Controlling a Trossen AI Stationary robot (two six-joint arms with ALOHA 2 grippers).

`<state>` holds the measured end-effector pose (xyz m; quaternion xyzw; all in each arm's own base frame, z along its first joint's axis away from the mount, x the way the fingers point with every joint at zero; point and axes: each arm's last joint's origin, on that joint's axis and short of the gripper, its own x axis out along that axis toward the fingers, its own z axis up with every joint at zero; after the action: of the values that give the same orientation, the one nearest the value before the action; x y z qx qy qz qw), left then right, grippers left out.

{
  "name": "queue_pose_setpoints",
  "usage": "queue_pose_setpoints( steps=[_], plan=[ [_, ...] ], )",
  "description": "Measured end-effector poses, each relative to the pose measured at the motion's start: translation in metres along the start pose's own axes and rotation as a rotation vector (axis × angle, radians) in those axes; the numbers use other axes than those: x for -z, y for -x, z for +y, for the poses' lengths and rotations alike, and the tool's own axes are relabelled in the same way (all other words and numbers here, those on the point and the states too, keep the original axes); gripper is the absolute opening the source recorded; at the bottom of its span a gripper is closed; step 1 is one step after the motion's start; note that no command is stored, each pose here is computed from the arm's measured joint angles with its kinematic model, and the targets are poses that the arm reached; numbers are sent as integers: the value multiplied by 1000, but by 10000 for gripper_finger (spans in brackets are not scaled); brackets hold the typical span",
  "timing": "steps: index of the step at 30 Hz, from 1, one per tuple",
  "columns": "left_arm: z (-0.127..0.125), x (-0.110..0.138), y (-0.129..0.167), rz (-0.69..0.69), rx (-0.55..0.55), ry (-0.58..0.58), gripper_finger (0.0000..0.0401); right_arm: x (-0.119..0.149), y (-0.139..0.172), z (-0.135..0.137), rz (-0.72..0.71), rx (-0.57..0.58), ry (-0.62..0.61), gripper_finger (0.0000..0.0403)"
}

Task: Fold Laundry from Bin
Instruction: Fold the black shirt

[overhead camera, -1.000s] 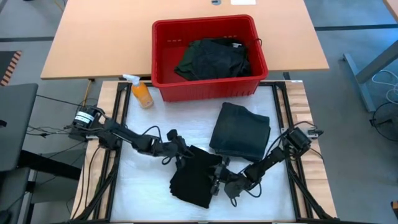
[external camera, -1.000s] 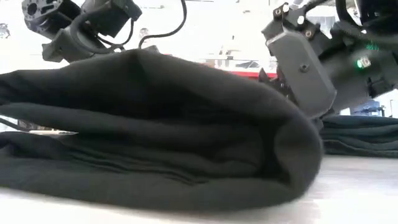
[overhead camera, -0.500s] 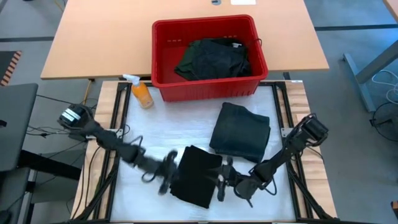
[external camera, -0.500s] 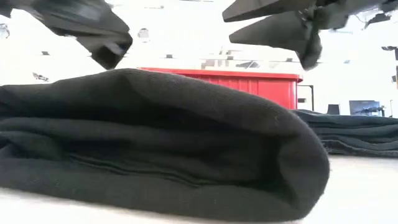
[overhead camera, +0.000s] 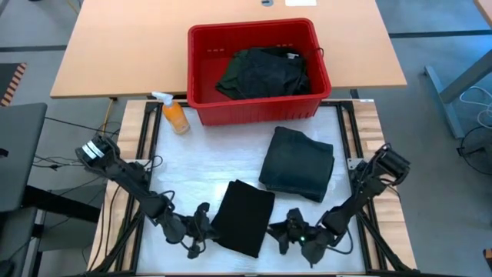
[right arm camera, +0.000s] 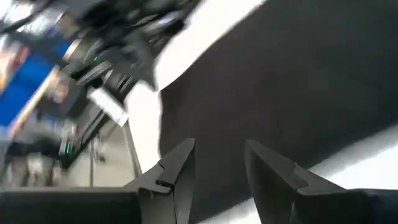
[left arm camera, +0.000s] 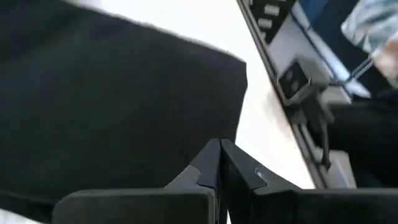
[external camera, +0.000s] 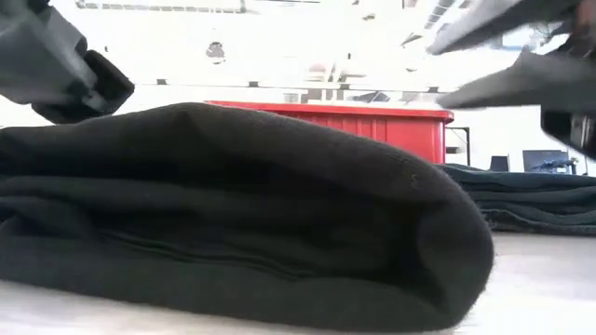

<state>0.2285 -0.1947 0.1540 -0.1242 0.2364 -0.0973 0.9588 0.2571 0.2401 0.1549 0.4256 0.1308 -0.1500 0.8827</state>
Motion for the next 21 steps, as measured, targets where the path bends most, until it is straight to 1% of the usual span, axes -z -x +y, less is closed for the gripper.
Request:
queue_pose_setpoints(
  steps=[2, 4, 8, 11, 13, 15, 17, 19, 21],
  plan=[
    [1, 8, -5, 32, -5, -13, 0, 6, 1, 4, 0, -44, 115, 163],
    [3, 17, -11, 68, -13, -18, 0, 15, -5, 9, -12, -74, 243, 163],
    [6, 28, -17, 117, -12, 7, 0, 33, -32, 22, -32, -93, 452, 163],
    [6, 31, -19, 136, -3, 25, 0, 47, -54, 31, -1, -112, 620, 163],
    [6, 31, -19, 138, 2, 32, 0, 56, -68, 36, 21, -110, 708, 163],
    [6, 31, -19, 139, 2, 33, 0, 64, -77, 38, 52, -83, 765, 163],
    [6, 31, -19, 140, 4, 33, 0, 73, -84, 37, 93, -35, 791, 163],
    [6, 31, -19, 147, 8, 32, 0, 81, -88, 31, 132, 18, 796, 163],
    [6, 31, -19, 147, 9, 32, 0, 88, -88, 31, 143, 40, 770, 163]
  ],
)
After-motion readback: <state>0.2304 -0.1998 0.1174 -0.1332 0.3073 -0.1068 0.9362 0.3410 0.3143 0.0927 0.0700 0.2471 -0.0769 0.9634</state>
